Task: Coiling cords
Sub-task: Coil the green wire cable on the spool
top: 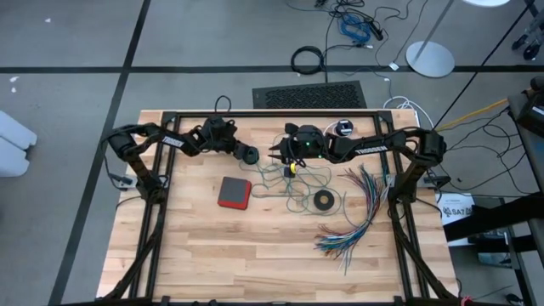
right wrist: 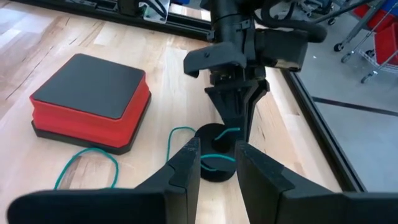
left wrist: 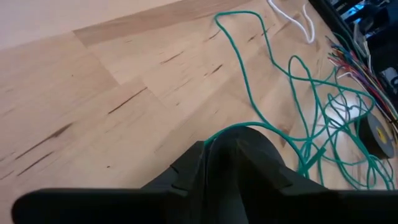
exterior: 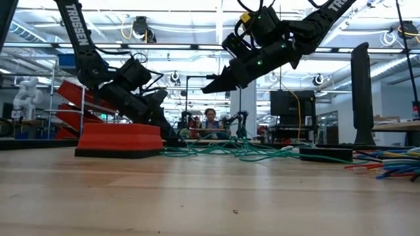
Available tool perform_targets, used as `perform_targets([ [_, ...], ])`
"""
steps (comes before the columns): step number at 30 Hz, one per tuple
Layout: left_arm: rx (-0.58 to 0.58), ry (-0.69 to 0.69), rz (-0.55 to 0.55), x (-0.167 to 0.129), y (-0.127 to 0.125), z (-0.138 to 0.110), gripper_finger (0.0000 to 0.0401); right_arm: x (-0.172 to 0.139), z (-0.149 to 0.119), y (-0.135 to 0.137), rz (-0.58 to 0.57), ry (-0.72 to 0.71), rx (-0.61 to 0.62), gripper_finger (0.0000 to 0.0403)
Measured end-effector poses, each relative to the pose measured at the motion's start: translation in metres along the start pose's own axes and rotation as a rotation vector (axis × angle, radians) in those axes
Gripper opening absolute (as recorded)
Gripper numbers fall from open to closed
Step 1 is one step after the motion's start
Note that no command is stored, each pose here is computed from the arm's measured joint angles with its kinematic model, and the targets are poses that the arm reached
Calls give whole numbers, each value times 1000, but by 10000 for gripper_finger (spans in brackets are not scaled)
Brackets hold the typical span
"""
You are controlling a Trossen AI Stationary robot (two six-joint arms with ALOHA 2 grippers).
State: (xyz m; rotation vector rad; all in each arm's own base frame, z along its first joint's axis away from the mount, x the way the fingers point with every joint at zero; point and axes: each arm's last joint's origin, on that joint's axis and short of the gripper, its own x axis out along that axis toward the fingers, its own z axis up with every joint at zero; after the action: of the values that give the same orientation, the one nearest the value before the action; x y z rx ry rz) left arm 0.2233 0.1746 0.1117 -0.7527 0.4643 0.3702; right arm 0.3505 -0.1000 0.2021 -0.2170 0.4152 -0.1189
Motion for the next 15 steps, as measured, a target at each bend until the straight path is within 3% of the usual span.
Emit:
perform_targets([
  [8,-18,32,-24,0,0,-2,140,0,-3,1,8,27,3,89],
  [15,-24,74,-69,1,-3,-6,138,0,-3,1,11,35,4,89],
])
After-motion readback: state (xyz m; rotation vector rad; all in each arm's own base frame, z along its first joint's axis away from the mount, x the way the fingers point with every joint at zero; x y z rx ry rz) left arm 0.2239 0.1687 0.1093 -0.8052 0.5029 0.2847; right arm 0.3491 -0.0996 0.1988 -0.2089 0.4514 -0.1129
